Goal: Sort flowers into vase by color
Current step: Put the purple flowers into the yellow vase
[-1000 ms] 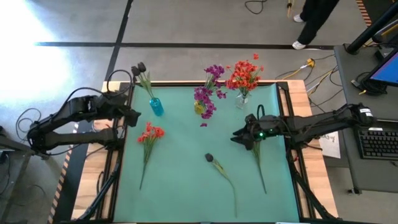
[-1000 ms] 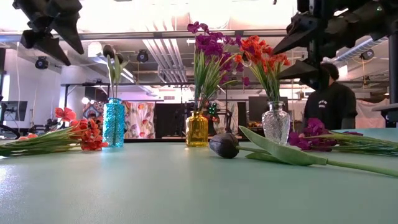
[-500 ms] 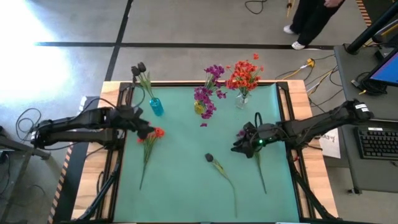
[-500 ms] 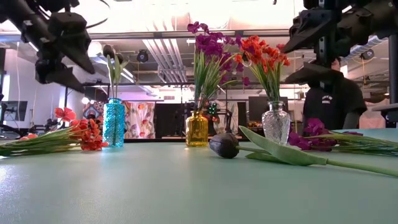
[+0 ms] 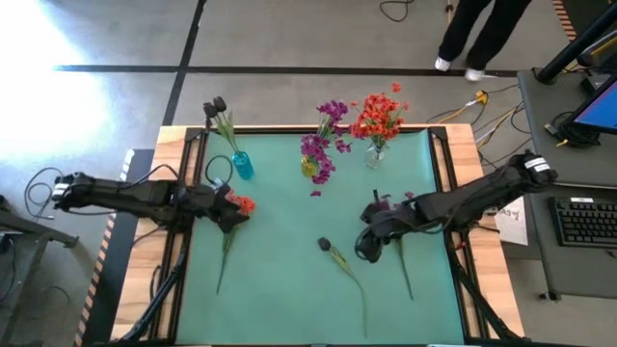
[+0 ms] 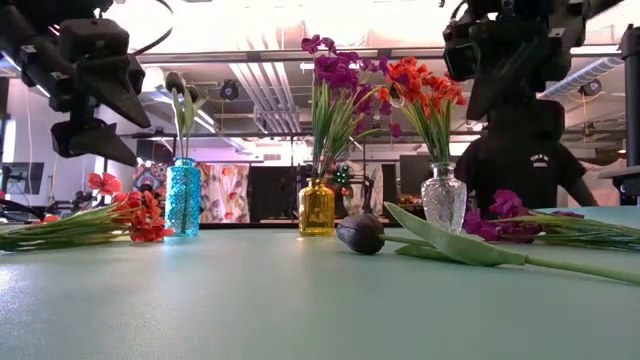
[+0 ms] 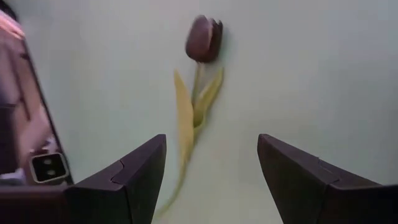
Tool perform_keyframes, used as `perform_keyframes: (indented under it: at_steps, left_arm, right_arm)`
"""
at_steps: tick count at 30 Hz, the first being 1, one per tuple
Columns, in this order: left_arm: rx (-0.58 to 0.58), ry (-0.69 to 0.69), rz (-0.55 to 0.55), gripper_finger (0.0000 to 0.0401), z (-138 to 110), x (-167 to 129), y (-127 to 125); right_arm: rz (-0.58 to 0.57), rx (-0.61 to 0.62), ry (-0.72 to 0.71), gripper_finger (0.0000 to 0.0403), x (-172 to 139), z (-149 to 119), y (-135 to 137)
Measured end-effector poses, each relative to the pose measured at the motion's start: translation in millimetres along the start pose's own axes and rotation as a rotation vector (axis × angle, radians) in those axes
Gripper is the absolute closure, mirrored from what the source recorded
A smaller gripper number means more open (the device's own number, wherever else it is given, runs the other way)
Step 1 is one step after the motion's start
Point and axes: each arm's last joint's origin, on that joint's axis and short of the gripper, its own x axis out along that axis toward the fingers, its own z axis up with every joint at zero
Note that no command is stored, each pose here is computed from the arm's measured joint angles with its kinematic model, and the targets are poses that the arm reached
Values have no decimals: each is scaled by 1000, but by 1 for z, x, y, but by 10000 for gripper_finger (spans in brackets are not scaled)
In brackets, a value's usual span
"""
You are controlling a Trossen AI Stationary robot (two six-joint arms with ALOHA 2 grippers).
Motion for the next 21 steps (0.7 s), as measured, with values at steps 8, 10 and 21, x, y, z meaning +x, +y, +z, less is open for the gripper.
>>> perform_keyframes:
  at_steps: [8, 10, 21]
  left_arm:
    - [-1, 24, 31, 90, -12, 8, -7]
    - [12, 33, 39, 90, -15, 11, -9]
    - [46, 78, 32, 90, -27, 26, -22]
  right_arm:
    - [-160, 22, 120, 158, -5, -4, 18]
    - [-210, 26, 141, 158, -6, -7, 21]
    - [-459, 137, 251, 158, -11, -38, 5]
